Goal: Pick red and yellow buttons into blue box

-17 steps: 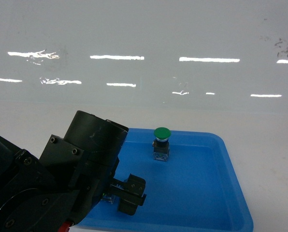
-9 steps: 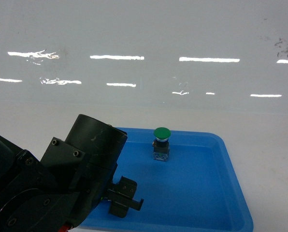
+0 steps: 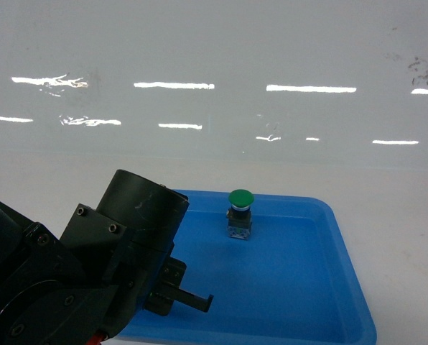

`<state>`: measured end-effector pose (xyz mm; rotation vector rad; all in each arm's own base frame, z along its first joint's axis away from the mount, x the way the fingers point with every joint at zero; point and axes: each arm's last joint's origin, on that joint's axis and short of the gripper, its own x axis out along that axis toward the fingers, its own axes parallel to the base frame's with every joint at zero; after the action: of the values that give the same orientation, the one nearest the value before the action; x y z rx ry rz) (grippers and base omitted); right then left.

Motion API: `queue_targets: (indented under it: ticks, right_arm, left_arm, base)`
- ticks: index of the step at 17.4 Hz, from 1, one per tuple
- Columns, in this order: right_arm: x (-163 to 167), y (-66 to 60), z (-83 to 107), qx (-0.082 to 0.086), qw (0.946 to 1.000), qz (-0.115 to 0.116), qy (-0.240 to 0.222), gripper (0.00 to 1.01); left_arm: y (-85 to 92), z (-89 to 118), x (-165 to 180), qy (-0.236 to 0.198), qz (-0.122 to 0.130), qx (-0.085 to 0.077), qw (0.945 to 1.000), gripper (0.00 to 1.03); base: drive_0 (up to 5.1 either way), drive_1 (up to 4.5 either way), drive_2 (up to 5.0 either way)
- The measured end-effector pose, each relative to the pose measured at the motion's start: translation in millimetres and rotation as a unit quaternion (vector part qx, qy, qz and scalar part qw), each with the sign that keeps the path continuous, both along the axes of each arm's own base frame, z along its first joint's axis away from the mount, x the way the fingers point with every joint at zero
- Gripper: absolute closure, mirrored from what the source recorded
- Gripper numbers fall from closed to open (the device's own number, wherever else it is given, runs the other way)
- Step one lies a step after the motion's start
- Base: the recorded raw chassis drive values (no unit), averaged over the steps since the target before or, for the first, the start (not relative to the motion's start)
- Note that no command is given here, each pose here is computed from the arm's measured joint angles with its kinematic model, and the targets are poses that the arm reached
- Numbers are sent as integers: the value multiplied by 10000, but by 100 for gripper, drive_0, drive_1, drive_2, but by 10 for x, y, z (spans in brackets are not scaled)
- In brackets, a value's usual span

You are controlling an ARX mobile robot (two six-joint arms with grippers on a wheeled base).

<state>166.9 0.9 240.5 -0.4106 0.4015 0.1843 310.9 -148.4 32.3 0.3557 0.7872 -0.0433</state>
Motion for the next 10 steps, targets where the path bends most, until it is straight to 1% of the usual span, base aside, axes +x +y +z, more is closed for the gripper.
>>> queue_targets:
  ticks: [5,6,7,8,9,10]
  right_arm:
    - [0,0,0,0,10000,0,0,61]
    - [0,0,0,0,10000,0,0,61]
    - [0,0,0,0,10000,0,2,61]
    - [0,0,0,0,10000,0,0,61]
    - [0,0,0,0,10000,0,0,61]
    - [0,0,0,0,10000,0,0,61]
  left_arm:
    - [4,2,5,-18,-2,-21,10000,77]
    - [59,39,-8,-180,4,-53,9998,77]
    - [115,129,-21,-322,-1,-22,9995,77]
    - [164,224,-23,-514,-16,-39,9987,77]
    - [234,409,-9,-843,-23,-79,9964,77]
    - [291,576,16,-1131,-99,-107,9935,77]
  base:
    - [0,0,0]
    - [0,0,0]
    - [0,0,0]
    - [0,0,0]
    - [0,0,0]
    - [0,0,0]
